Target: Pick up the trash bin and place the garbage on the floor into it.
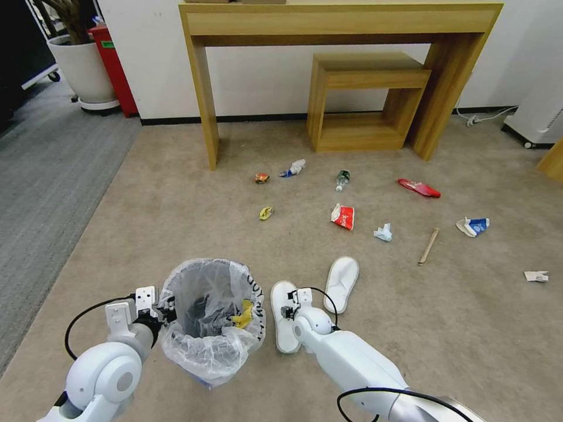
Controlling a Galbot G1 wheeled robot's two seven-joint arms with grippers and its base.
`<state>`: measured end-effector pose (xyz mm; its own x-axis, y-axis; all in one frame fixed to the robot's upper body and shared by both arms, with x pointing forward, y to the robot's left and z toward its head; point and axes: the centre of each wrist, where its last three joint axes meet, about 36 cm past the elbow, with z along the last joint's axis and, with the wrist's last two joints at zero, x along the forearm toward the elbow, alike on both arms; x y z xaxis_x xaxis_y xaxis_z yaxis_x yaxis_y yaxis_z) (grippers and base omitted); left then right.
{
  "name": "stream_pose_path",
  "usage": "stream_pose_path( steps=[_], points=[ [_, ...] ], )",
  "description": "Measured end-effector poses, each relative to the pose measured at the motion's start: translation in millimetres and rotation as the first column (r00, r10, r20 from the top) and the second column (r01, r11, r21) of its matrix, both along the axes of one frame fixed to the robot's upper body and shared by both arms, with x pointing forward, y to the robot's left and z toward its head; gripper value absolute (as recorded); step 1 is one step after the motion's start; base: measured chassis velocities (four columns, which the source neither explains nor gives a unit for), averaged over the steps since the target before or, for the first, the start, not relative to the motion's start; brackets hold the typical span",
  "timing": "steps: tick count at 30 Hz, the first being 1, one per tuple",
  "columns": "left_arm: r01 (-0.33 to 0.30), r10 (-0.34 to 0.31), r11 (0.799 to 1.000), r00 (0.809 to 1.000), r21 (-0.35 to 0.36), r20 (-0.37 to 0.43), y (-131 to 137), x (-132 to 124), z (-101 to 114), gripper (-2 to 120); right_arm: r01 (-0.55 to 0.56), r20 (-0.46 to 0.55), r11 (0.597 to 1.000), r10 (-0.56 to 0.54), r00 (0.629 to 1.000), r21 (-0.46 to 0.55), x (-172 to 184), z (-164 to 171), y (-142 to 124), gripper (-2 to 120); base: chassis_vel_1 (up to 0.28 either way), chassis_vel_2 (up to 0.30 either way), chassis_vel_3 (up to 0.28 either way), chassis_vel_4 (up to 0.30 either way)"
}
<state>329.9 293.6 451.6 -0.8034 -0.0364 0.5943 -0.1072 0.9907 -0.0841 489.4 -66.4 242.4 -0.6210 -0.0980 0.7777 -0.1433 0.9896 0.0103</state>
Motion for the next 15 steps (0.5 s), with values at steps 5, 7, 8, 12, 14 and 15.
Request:
stream_pose_path(
  steps=[5, 7, 8, 12, 14, 15],
  points=[
    [0.002, -0.002, 1.0, 1.0, -0.006, 0.006, -0.5, -0.1, -0.1, 1, -0.012, 0.015, 1.0, 0.012, 1.0, 0.009, -5.8, -1.1, 1.6, 31, 0.0, 0.0, 0.0, 0.0],
    [0.003, -0.003, 1.0, 1.0, -0.008, 0.012, -0.2, 0.1, -1.0, 1, -0.021, 0.026, 1.0, 0.021, 0.999, 0.01, -9.7, -3.5, 3.2, 25, 0.0, 0.0, 0.0, 0.0],
    [0.003, -0.003, 1.0, 1.0, -0.008, 0.012, -0.2, 0.1, -1.0, 1, -0.021, 0.026, 1.0, 0.021, 0.999, 0.01, -9.7, -3.5, 3.2, 25, 0.0, 0.0, 0.0, 0.0],
    [0.001, -0.001, 1.0, 1.0, -0.008, 0.014, 0.7, 0.9, -2.3, 1, -0.027, 0.033, 1.0, 0.027, 0.999, 0.011, -11.7, -5.1, 3.9, 25, 0.0, 0.0, 0.0, 0.0],
    [0.0, 0.0, 1.0, 1.0, -0.008, 0.013, 1.4, 1.8, -3.5, 1, -0.031, 0.041, 0.999, 0.03, 0.999, 0.016, -12.4, -6.1, 4.2, 24, 0.0, 0.0, 0.0, 0.0],
    [-0.001, 0.001, 1.0, 1.0, -0.007, 0.014, 1.7, 2.3, -4.0, 1, -0.032, 0.042, 0.999, 0.031, 0.999, 0.017, -12.5, -6.0, 4.3, 24, 0.0, 0.0, 0.0, 0.0]
  ],
)
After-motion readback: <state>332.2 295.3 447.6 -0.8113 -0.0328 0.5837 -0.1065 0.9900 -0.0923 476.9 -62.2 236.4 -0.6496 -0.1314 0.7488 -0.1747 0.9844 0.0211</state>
